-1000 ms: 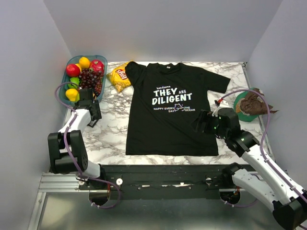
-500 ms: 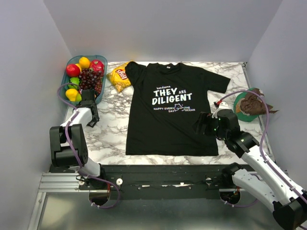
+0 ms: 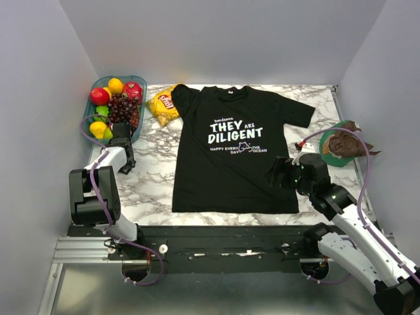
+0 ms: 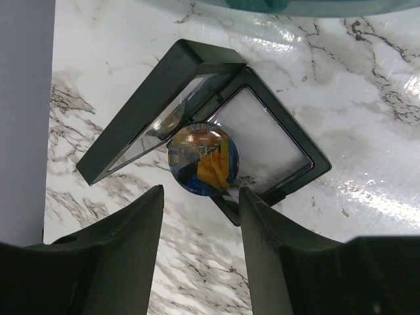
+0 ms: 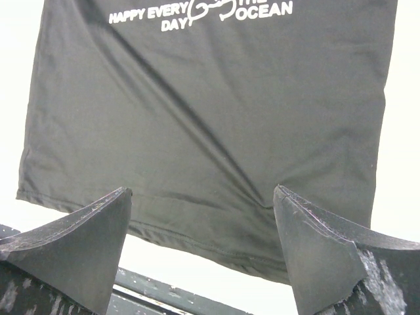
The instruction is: Pin the brooch onto the clothing
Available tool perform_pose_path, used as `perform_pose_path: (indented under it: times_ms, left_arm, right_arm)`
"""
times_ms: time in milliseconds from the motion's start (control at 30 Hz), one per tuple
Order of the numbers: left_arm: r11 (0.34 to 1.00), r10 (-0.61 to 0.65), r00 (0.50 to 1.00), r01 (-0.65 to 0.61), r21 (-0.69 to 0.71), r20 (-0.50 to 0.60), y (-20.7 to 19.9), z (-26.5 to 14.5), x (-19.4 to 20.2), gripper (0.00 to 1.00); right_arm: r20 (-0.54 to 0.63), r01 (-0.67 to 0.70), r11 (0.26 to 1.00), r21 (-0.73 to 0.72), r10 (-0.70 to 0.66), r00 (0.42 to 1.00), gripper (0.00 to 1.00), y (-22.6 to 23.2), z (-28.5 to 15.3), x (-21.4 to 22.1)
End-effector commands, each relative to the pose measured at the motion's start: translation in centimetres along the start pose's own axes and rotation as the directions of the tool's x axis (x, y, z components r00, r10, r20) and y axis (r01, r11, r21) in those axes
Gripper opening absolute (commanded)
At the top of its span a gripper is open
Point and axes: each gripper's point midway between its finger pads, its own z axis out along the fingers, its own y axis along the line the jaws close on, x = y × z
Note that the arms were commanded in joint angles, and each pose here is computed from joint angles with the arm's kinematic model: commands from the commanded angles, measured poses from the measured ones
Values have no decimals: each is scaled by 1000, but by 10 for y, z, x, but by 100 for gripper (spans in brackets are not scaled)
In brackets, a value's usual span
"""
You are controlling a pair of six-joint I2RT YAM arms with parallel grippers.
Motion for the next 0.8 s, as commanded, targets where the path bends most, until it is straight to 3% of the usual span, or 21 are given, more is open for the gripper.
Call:
perform_pose_path:
  times_ms: [0, 467, 600, 767]
  left_arm:
    - [1000, -8, 999, 9, -16, 48, 2, 2, -12, 57]
    - [1000, -3, 999, 3, -10, 40, -2, 10, -17, 57]
    - [1000, -6, 1000, 6, -5, 18, -2, 14, -13, 48]
    - [1000, -2, 1000, 2, -14, -5, -1, 17, -8, 46]
  right_arm:
    - [-14, 15, 1000, 5, -15, 1000, 96, -3, -3, 8]
    - [-17, 1, 1000, -1, -1, 1000, 96, -4, -4, 12]
    - [-22, -1, 1000, -10, 1, 1000, 96, -3, -4, 14]
    - [-18, -3, 1000, -12, 2, 1000, 96, -3, -5, 14]
